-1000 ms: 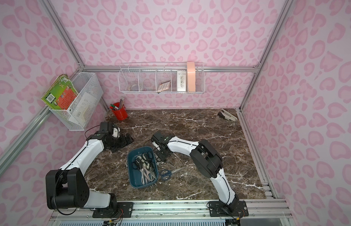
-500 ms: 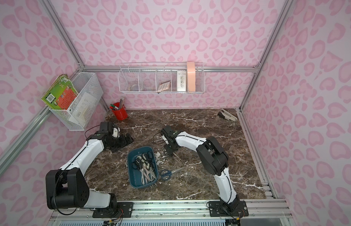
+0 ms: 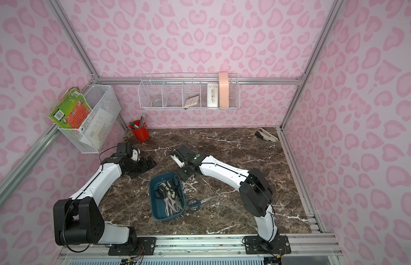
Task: Put the scissors into the storage box
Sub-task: Place the scissors in the storage box, then pick up the scissors from the center of the board.
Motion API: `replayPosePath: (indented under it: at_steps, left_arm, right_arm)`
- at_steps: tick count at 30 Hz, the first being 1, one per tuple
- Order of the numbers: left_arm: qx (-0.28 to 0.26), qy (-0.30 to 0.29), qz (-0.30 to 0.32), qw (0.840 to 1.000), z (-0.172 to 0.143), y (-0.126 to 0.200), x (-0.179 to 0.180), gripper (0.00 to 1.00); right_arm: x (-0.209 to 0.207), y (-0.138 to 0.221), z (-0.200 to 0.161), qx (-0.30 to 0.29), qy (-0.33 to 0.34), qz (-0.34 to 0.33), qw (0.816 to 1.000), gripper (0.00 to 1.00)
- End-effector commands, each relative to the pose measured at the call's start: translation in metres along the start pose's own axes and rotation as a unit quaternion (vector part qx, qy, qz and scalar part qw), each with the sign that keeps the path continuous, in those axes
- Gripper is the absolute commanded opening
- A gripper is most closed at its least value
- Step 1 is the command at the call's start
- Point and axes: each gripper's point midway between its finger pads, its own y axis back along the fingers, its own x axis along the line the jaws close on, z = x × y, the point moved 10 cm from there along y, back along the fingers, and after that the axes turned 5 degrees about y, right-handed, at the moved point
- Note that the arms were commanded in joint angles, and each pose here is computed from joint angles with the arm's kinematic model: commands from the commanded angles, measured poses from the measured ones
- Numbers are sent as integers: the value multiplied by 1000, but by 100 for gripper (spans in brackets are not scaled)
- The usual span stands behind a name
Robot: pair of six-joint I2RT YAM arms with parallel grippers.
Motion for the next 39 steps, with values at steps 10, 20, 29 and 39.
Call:
replayPosePath:
  at_steps: [10,20,29,39]
  left_arm:
    - [-26,43,19,999,13,15,21,98]
    - [-37,45,17,998,14,19,23,98]
    - [-29,47,11,998,13,16,23,98]
    - [-19,40,-20,999,8,12,20,98]
  right_arm:
    - [74,-34,15,-30,49,15,998,0]
    - [84,-64,-4,2,56,22,998,3]
    - [77,-45,12,-26,53,34,998,27]
    - [19,4,-9,-44,7,11,999,29]
